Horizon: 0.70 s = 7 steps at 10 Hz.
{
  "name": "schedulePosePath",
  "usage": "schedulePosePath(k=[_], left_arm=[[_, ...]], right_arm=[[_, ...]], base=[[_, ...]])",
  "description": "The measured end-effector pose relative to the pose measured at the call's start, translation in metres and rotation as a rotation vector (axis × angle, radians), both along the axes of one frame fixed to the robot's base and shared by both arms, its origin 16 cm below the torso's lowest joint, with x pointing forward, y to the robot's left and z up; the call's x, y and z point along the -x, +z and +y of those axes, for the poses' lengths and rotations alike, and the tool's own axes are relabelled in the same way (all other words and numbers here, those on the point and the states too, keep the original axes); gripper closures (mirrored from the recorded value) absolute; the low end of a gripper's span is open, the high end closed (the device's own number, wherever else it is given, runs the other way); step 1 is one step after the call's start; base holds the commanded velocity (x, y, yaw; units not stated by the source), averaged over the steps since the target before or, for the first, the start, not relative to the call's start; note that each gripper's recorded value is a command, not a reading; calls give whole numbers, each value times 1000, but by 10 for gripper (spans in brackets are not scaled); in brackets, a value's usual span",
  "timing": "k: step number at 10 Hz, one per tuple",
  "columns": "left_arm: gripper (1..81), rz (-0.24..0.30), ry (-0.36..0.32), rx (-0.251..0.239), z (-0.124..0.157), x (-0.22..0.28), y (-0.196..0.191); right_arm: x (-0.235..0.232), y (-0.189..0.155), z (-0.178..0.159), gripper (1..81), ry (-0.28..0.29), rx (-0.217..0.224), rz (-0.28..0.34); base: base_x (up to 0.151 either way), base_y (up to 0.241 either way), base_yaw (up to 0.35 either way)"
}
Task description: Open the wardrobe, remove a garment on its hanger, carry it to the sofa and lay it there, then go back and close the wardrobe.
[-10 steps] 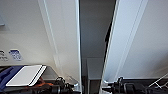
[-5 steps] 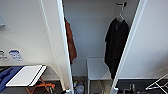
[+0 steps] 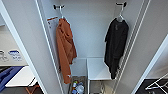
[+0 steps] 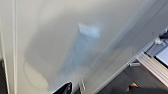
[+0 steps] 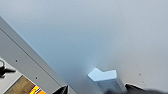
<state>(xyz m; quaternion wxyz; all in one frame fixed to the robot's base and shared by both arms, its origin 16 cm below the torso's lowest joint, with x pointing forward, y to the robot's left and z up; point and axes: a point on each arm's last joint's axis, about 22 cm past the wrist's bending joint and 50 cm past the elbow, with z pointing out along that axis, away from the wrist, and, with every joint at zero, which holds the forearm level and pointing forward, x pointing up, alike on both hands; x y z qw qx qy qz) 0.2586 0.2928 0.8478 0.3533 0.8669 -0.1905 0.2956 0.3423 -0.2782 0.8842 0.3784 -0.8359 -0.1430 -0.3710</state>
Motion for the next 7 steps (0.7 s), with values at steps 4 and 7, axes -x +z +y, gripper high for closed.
schedulePosePath(k=[4,7], left_arm=[[10,200,167,-28,66,126,-34],[10,189,313,-45,102,139,-91]], right_arm=[[73,-30,-79,10,-136,61,154],[88,-95,-192,10,-335,215,273]], base=[[0,0,0],[0,0,0]])
